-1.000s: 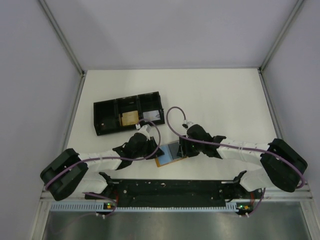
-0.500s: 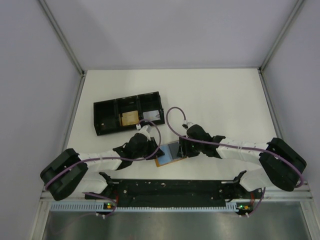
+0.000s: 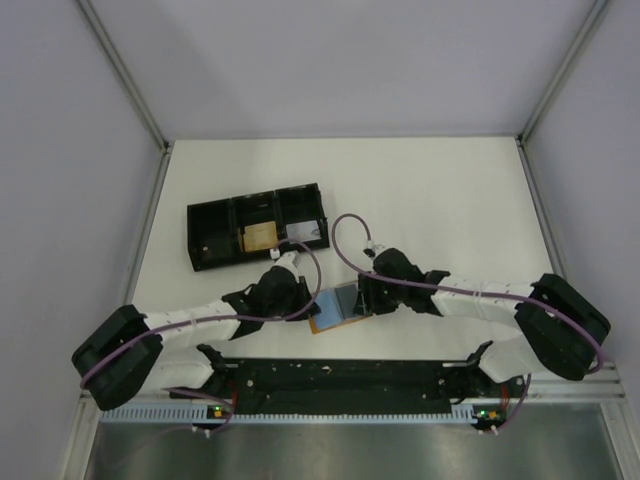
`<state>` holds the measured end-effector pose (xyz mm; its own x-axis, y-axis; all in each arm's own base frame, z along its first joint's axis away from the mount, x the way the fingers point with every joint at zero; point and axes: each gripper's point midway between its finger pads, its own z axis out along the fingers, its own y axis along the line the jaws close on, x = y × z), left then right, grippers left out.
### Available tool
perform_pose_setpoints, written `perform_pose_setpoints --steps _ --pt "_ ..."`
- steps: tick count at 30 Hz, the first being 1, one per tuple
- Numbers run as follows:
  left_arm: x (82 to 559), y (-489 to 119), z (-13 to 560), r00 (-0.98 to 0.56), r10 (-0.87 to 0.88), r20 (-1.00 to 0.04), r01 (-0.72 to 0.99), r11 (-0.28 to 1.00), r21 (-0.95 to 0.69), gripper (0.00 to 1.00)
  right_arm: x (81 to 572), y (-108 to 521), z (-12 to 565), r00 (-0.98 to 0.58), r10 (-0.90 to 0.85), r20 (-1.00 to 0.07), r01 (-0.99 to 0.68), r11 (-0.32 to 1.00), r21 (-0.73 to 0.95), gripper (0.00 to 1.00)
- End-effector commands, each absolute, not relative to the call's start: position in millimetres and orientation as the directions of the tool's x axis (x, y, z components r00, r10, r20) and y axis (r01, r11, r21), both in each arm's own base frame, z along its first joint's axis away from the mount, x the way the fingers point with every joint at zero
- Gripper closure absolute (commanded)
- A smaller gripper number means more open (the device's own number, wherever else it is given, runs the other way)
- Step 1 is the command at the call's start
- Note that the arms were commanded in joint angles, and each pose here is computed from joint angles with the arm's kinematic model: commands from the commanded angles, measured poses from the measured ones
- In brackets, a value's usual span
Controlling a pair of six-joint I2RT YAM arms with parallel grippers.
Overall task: Take the credit cards out of the card holder
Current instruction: Remove the credit card from the card holder.
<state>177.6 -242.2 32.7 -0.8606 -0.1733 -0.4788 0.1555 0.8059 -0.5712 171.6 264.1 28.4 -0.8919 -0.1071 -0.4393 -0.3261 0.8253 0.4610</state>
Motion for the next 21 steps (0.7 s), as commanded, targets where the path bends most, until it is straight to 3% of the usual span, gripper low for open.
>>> perform_pose_setpoints --steps 1,9,21 --pt "174.2 -259.4 35.0 -0.874 -0.128 -0.47 0.199 0.787 -0.584 0.76 174.1 272.3 28.3 -0.901 -0.084 -0.425 -0.318 0.796 0.516 0.59" --pt "169.8 -270.6 30.3 -0.886 -0.096 -0.454 0.218 0.778 -0.589 0.82 180.1 281.1 44.5 -0.885 -0.038 -0.464 -0.334 0.746 0.576 0.69" --pt "171.3 -269.1 32.4 -0.878 -0.115 -0.465 0.212 0.776 -0.593 0.83 176.5 319.7 104.1 -0.838 -0.045 -0.544 -0.481 0.531 0.698 0.8"
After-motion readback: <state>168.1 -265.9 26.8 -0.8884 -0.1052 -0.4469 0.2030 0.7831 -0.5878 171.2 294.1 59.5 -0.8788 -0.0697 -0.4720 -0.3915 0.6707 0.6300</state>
